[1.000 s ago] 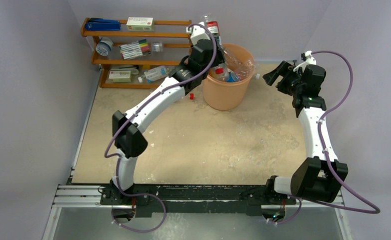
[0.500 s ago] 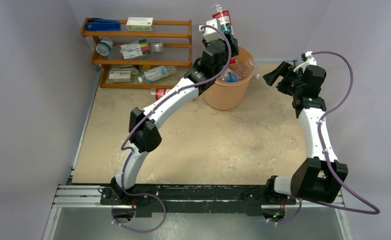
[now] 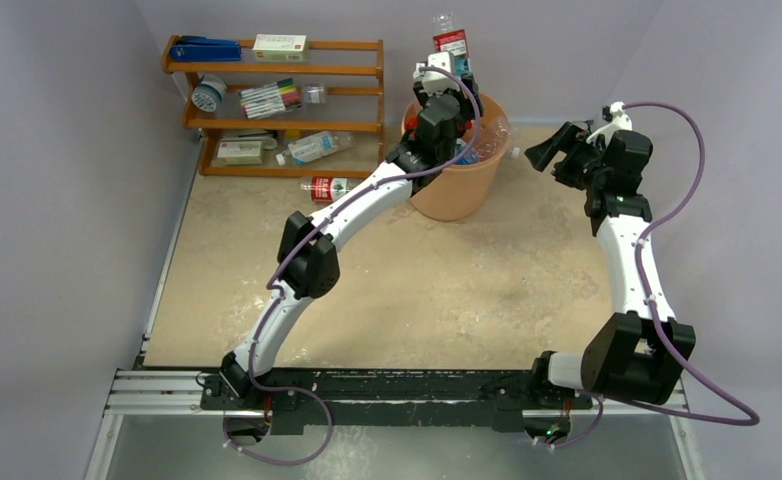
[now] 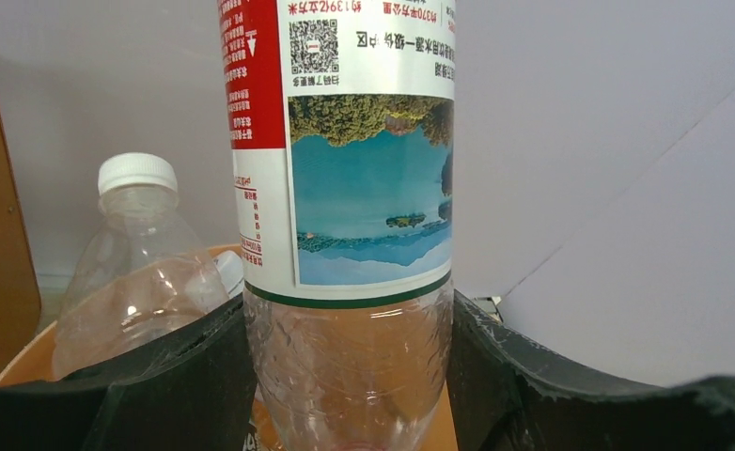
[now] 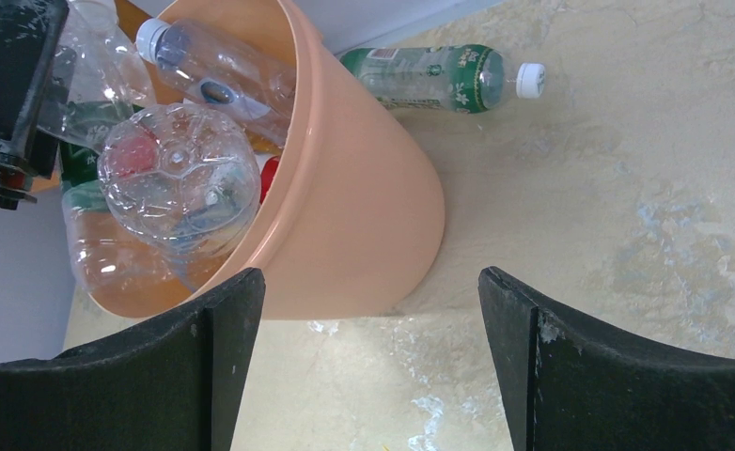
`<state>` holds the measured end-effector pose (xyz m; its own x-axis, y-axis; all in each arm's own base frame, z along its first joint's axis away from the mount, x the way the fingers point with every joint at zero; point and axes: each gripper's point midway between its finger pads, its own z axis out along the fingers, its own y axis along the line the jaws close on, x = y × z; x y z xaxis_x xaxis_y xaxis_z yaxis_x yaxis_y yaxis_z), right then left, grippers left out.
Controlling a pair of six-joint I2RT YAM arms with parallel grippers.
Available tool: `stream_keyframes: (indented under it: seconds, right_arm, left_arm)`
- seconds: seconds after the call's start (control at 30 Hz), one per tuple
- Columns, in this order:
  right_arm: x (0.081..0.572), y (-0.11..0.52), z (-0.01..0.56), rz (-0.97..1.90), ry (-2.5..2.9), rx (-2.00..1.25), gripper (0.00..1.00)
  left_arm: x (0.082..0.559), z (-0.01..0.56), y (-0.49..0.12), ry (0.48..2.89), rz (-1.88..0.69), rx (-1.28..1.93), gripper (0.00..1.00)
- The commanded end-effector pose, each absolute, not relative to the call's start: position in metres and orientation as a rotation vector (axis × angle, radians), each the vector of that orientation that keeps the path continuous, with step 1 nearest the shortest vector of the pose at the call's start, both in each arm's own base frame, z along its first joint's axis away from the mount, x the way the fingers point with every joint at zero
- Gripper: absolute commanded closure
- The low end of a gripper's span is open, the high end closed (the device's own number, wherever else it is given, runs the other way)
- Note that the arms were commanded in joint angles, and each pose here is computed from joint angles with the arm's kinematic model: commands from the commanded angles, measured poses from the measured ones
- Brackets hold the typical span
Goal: Put the plastic bottles in the bin
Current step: Place the plastic bottle in the trash bin.
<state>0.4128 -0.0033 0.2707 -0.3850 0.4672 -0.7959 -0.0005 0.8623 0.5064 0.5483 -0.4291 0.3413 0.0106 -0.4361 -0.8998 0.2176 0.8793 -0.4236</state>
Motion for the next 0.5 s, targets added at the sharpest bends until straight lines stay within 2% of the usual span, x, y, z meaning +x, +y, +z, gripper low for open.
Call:
stream_keyframes:
  seconds: [0.0, 0.23, 0.37, 0.47]
  right_arm:
    - [0.418, -0.001, 0.275, 0.549, 1.879, 0.314, 0.13]
    - [0.421, -0.001, 0.271, 0.559, 1.881, 0.306, 0.13]
    - [0.423, -0.003, 0.269, 0.554, 1.886, 0.311, 0.13]
    - [0.424, -0.003, 0.268, 0.558, 1.885, 0.309, 0.13]
  left_arm:
    - [0.543, 0.381, -0.422, 1.357, -0.525, -0.208, 0.36]
    - [0.545, 0.367, -0.427, 1.370, -0.494, -0.171, 0.30]
    - [0.535, 0.352, -0.430, 1.392, -0.459, -0.108, 0.15]
    - [0.532, 0.343, -0.428, 1.419, -0.442, -0.103, 0.14]
